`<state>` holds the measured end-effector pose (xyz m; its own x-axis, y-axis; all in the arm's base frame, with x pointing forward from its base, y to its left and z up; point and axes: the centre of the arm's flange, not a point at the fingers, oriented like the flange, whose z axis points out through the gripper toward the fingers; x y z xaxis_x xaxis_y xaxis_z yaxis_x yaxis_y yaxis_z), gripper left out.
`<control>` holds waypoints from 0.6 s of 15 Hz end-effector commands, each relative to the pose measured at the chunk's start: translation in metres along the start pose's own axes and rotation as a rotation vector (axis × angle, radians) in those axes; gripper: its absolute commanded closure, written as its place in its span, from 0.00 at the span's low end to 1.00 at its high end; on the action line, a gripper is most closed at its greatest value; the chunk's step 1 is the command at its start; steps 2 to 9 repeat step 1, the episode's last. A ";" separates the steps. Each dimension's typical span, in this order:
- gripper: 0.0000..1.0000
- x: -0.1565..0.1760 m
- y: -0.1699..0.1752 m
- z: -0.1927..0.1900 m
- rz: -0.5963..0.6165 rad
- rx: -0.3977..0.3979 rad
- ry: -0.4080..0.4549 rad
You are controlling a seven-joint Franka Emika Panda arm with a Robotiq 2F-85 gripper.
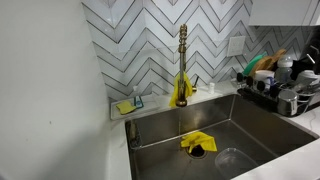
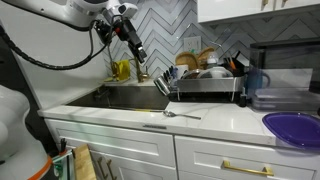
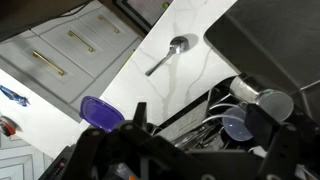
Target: Open the tap, pick up the silver spoon on the counter, rinse it with the running water and then put it back on the counter
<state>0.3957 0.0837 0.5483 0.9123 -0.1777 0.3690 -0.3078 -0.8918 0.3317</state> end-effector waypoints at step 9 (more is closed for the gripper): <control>0.00 0.000 0.000 0.000 -0.002 0.000 0.000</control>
